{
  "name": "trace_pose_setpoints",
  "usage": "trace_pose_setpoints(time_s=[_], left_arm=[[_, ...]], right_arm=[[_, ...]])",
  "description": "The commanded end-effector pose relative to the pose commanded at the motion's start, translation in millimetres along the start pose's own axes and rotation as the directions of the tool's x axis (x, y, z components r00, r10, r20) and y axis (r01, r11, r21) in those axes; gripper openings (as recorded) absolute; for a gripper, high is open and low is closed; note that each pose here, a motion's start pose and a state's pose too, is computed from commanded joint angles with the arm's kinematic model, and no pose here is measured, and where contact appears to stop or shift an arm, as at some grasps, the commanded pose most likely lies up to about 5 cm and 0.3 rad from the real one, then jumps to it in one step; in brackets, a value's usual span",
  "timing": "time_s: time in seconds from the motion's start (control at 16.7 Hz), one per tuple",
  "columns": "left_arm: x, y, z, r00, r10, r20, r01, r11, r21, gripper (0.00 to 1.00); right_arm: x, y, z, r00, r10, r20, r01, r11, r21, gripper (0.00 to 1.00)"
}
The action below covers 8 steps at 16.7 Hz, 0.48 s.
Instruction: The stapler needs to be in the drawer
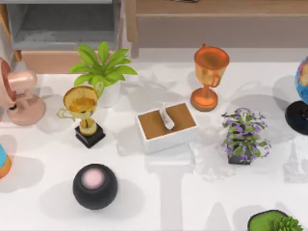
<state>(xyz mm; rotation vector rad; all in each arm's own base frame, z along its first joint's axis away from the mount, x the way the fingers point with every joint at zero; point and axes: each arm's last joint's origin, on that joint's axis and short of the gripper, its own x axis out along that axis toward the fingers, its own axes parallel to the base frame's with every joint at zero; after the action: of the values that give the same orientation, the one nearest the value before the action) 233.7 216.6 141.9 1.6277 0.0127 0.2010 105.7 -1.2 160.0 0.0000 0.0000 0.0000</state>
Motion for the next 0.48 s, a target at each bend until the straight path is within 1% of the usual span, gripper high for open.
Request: trace_pose_setpoints(time_s=[0.24,0.36,0.48], left_arm=[[-14.1,-37.3,36.5,0.987,-0.096,0.131,0.103,0.994,-0.043,1.00],[-15.4,-43.0,43.4,0.981,-0.113,0.158,0.122,0.991,-0.053,1.00],[-15.4,-43.0,43.4,0.981,-0.113,0.158,0.122,0.991,-0.053,1.00]], right_arm=[[0.0,0.0,0.0,1.000,0.000,0.000,0.000,1.000,0.000,1.00],[0.0,0.0,0.0,1.000,0.000,0.000,0.000,1.000,0.000,1.00],[0.0,0.0,0.0,1.000,0.000,0.000,0.000,1.000,0.000,1.00]])
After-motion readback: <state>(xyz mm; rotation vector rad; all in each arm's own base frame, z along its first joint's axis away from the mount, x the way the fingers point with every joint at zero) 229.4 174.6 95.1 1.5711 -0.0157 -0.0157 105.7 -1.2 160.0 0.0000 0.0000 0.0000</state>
